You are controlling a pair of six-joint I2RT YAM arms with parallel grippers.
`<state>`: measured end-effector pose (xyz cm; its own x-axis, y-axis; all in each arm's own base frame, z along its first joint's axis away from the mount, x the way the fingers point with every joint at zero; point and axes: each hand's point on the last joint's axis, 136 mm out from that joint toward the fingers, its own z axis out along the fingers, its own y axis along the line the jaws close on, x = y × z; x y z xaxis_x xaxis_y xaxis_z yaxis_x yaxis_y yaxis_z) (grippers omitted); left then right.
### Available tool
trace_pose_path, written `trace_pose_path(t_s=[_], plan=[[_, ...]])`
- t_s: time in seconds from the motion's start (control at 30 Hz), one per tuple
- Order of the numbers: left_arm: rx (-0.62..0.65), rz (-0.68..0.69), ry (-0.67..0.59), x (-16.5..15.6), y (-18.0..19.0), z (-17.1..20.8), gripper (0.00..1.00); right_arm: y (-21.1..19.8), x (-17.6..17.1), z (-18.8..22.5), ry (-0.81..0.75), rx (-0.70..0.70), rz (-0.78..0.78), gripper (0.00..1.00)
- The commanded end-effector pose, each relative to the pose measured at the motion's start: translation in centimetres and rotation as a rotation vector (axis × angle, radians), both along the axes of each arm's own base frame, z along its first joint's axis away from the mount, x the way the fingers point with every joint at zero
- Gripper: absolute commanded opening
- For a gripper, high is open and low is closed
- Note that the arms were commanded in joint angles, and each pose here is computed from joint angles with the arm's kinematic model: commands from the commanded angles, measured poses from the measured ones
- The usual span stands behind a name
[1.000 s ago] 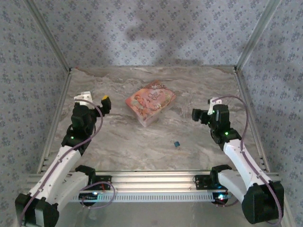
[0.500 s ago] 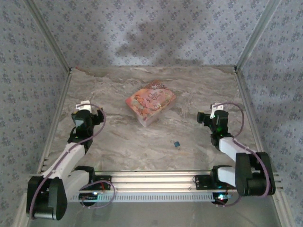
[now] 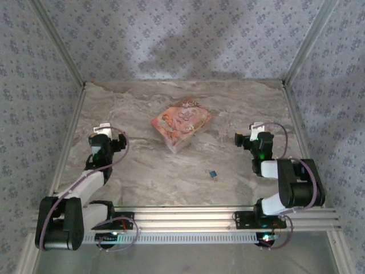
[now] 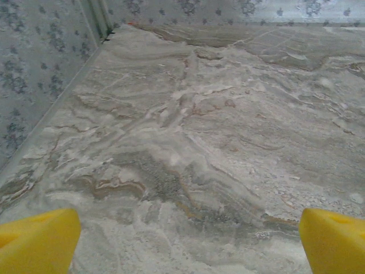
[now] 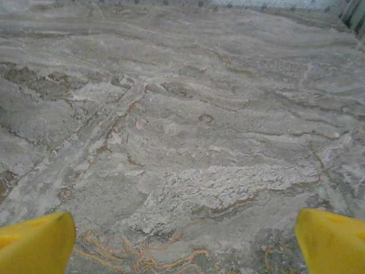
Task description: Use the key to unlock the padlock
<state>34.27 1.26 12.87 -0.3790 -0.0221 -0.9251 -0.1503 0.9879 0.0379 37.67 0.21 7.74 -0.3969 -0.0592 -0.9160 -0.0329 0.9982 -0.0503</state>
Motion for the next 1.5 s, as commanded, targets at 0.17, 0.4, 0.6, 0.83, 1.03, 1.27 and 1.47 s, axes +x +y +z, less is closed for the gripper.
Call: trace_pose_path(t_s=[0.17,0.4,0.6,0.83,1.03,1.27,1.47], plan=[[0.005,-0.096,-0.098,1.6,-1.1,0.7,0.98,-1.8,1.5,0.7,-0.009,0.047,-0.051,1.00],[-0.001,-0.140,-0.096,3.0,-1.4,-0.9,0.98,-1.7,1.5,0.7,-0.010,0.042,-0.050,1.00],[-0.036,-0.138,-0.085,4.0,-0.8,-2.9,0.98,-1.7,1.5,0.7,-0.011,0.038,-0.051,1.00],[-0.068,-0.108,0.000,5.5,0.2,-4.0,0.98,-1.7,1.5,0.7,-0.011,0.035,-0.053,1.00],[-0.065,-0.106,0.003,5.5,0.2,-4.0,0.98,-1.6,1.5,0.7,-0.011,0.036,-0.053,1.00],[-0.064,-0.106,0.003,5.5,0.2,-4.0,0.98,-1.6,1.5,0.7,-0.009,0.034,-0.052,1.00],[-0.064,-0.105,0.003,5.5,0.2,-4.0,0.98,-1.6,1.5,0.7,-0.009,0.033,-0.054,1.00]])
